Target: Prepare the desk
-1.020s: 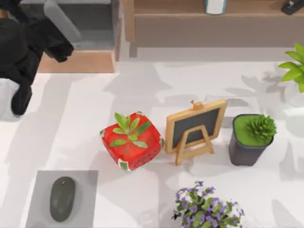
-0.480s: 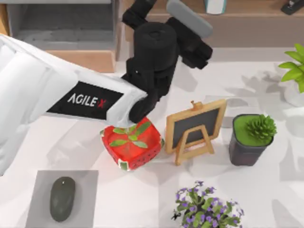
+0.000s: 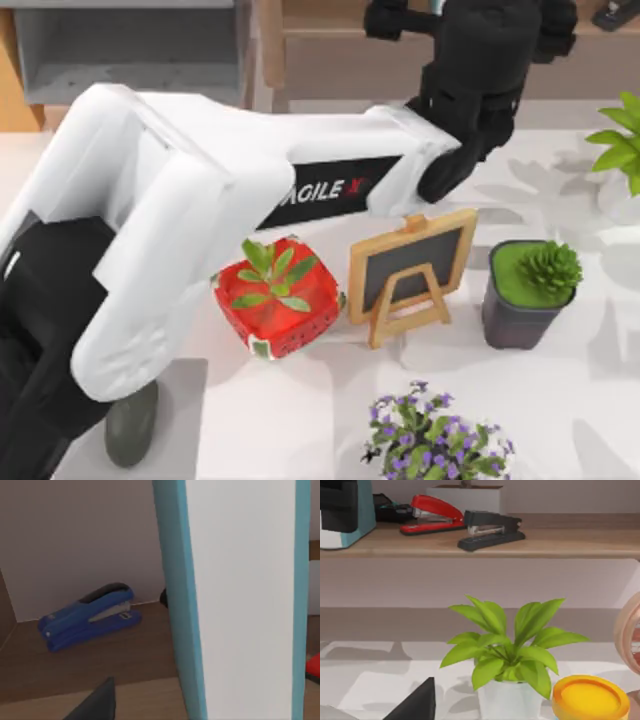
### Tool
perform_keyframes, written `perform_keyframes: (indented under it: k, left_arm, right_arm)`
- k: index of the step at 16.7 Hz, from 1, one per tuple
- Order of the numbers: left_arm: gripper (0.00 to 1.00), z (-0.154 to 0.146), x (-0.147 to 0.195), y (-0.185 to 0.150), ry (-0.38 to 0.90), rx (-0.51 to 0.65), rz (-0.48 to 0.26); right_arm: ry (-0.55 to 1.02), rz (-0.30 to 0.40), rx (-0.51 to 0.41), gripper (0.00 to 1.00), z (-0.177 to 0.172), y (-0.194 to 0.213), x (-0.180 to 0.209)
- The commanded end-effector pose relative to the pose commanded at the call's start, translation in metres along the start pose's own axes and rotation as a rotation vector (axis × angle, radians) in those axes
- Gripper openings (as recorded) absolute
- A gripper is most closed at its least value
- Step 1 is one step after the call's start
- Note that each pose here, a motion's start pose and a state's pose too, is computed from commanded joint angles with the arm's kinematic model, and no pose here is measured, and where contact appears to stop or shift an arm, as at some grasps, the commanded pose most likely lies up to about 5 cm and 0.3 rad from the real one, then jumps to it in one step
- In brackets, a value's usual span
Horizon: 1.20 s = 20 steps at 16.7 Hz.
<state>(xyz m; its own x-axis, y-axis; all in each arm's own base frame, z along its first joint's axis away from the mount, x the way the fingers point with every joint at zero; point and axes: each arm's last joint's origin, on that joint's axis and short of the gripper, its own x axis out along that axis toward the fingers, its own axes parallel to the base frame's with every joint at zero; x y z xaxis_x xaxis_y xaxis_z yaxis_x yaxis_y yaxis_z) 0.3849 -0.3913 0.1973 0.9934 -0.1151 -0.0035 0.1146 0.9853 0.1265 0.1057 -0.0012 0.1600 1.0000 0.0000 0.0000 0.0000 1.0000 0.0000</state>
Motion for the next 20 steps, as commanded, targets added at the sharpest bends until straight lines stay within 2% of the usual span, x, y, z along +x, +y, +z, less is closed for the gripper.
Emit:
perform_keyframes:
  k: [3, 6, 12, 20]
  left_arm:
    - [1.0, 0.007, 0.014, -0.009, -0.007, -0.099, 0.064]
    - [1.0, 0.008, 0.022, -0.011, -0.009, -0.139, 0.099]
    - [1.0, 0.01, 0.021, -0.011, -0.011, -0.14, 0.095]
    - [1.0, 0.008, 0.04, -0.009, -0.009, -0.139, 0.099]
  right_arm:
    - [0.0, 0.0, 0.0, 1.0, 0.0, 0.0, 0.0]
    - [0.0, 0.0, 0.0, 1.0, 0.0, 0.0, 0.0]
    - [0.0, 0.0, 0.0, 1.0, 0.0, 0.0, 0.0]
    - [0.0, 0.0, 0.0, 1.0, 0.0, 0.0, 0.0]
